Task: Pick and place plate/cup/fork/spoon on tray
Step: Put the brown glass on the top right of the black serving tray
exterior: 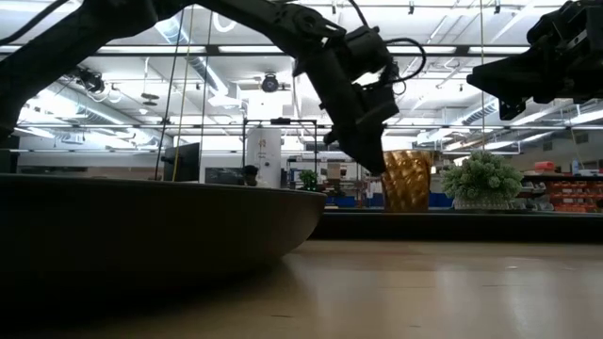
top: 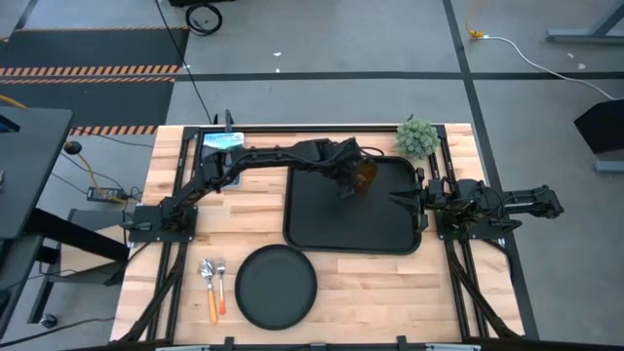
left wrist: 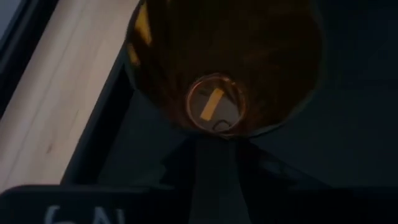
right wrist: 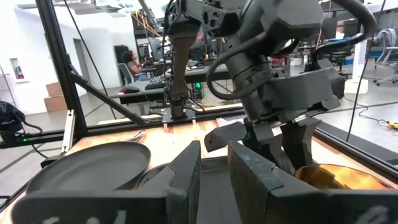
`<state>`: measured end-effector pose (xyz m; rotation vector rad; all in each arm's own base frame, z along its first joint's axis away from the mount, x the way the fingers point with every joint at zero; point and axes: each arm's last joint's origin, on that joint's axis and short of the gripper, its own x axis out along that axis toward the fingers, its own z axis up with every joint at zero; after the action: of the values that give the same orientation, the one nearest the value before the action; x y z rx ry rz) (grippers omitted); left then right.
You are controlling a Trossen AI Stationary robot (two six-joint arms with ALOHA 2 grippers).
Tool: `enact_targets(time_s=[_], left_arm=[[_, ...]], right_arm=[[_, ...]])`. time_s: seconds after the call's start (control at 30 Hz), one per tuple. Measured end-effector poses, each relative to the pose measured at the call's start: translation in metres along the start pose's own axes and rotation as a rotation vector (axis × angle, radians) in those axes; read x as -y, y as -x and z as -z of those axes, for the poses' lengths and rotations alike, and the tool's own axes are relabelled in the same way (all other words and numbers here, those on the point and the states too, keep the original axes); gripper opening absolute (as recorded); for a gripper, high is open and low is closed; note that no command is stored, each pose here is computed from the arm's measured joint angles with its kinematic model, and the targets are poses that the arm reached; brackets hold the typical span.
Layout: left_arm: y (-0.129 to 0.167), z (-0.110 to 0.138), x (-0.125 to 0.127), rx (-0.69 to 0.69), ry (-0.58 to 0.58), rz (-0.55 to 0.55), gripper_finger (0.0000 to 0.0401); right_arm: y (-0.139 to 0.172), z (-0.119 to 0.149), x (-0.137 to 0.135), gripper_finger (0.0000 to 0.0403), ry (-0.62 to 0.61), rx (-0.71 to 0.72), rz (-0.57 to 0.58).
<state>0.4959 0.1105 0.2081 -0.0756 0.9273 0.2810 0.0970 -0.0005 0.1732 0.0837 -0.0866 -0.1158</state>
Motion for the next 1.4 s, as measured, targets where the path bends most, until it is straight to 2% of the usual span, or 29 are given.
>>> enact_targets(time_s=[0.2, 0.33, 0.57, 1.03, 1.4], left_arm=[[-0.01, -0.002, 0.007, 0.043, -0.008, 0.011, 0.0121], [-0.014, 0.001, 0.01, 0.028, -0.064, 0.067, 0.0121], [-0.024, 0.006, 0.02, 0.024, -0.103, 0.084, 0.0121], [-0.03, -0.005, 0.021, 0.154, -0.088, -0.002, 0.0121], [-0.033, -0.003, 0.01, 0.139, -0.072, -0.174, 0.0121]], right_arm=[[0.0, 0.0, 0.0, 0.0088, 0.0, 0.0, 0.0], [0.0, 0.0, 0.0, 0.0088, 0.0, 0.001, 0.0], [0.0, 0.0, 0.0, 0.0088, 0.0, 0.0, 0.0], [0.0, 0.0, 0.0, 0.0088, 0.0, 0.0, 0.0], [0.0, 0.0, 0.0, 0.0088, 0.0, -0.001, 0.0]])
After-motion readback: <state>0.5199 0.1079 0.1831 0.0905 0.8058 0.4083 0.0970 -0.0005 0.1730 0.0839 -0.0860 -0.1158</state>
